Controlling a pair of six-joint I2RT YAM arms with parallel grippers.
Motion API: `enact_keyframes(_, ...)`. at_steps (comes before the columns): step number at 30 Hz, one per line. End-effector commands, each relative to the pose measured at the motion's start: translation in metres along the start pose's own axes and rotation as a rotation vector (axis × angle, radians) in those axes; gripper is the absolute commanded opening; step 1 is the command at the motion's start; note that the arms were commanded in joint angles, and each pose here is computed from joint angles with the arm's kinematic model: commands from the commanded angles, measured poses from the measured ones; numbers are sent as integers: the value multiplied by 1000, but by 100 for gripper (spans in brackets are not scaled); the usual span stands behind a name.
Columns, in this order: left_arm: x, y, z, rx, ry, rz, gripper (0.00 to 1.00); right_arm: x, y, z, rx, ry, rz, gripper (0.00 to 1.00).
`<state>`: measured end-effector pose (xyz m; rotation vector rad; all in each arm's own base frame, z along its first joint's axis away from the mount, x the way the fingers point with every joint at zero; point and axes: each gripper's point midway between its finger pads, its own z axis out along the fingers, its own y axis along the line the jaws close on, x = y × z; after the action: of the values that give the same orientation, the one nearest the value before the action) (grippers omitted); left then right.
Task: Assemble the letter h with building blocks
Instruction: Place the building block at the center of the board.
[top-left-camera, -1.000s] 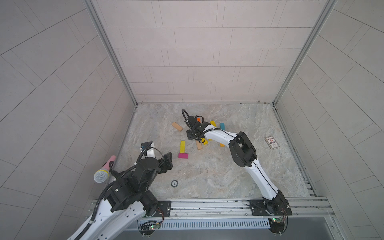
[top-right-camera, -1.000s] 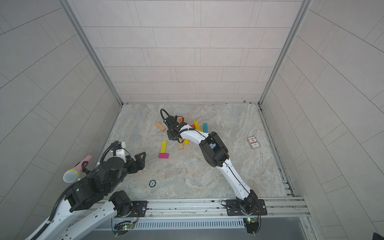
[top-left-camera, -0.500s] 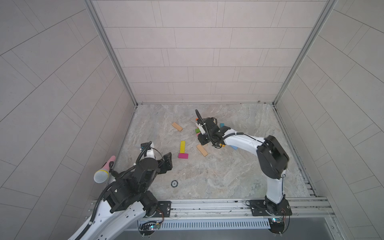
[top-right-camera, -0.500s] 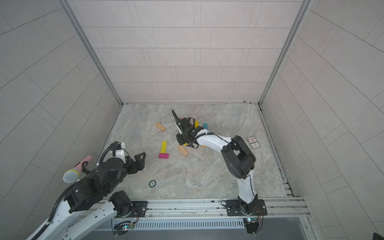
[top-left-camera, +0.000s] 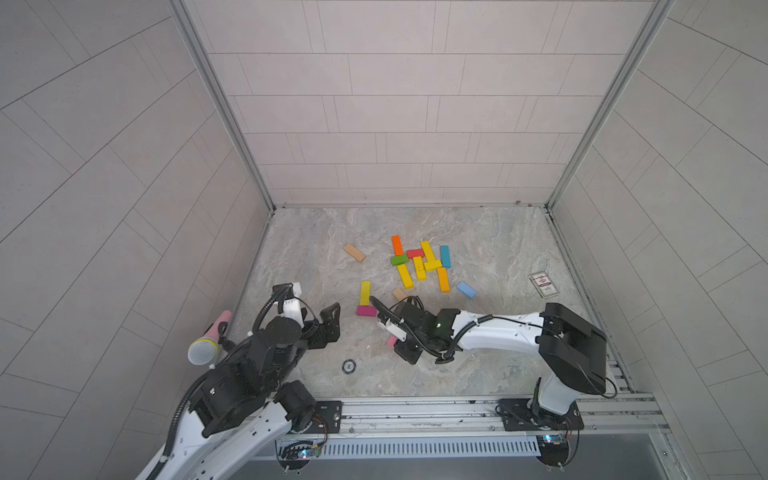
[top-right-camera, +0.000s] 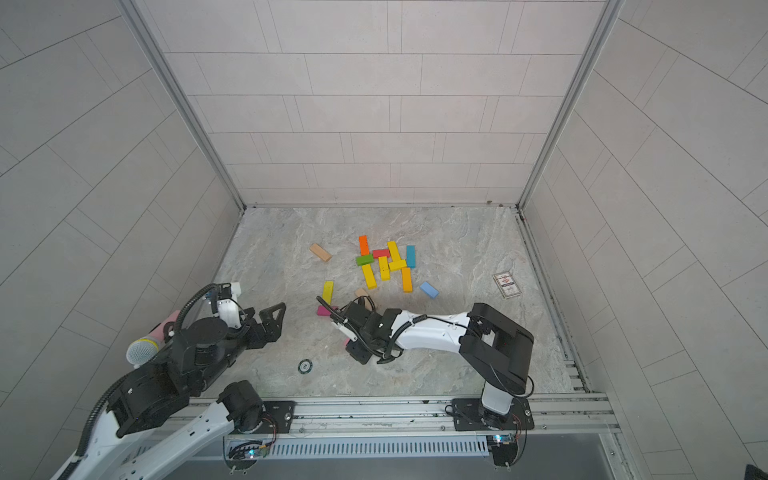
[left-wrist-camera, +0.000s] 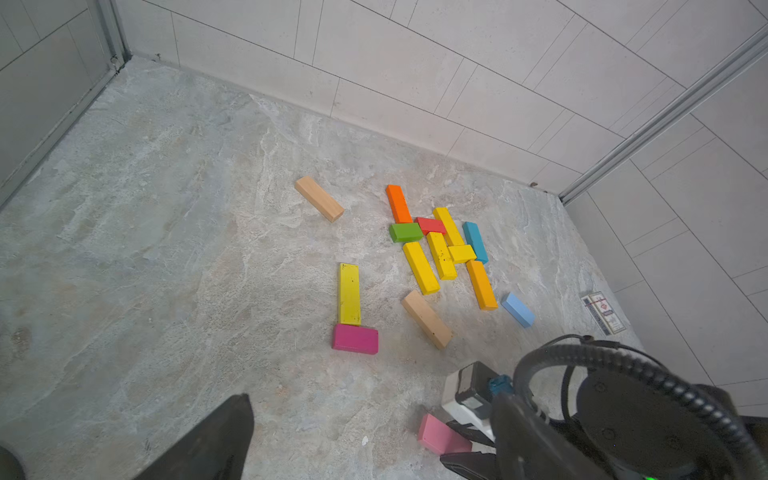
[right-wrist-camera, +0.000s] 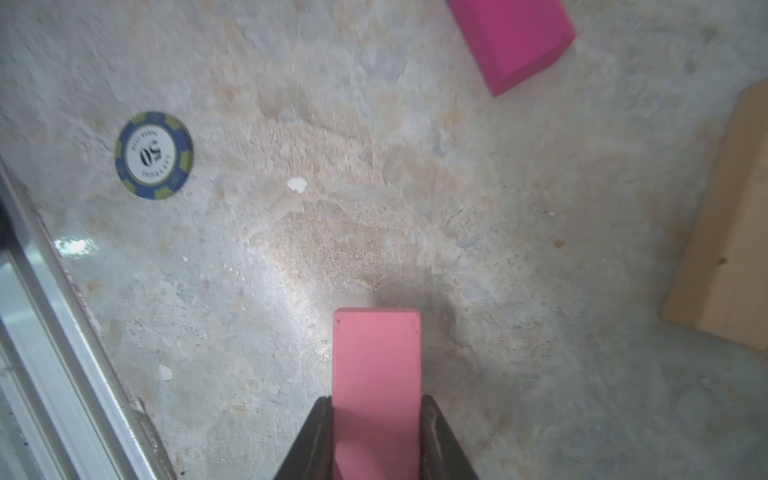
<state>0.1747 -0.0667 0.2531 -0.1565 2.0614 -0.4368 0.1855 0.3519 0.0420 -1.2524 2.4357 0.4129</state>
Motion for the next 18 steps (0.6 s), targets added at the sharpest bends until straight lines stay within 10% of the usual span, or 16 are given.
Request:
enact_keyframes(1,-5,7,-10,-25,-10,30,97,5,-7,5,55,26,-52,21)
enact_keyframes(9,-6,7,-12,-26,-8,44,97,10,-20,8,132,18,-36,59)
enact_keyframes(18,-5,6,-15,-3,-7,34,98,21,-27,-9,224,-32,65,71)
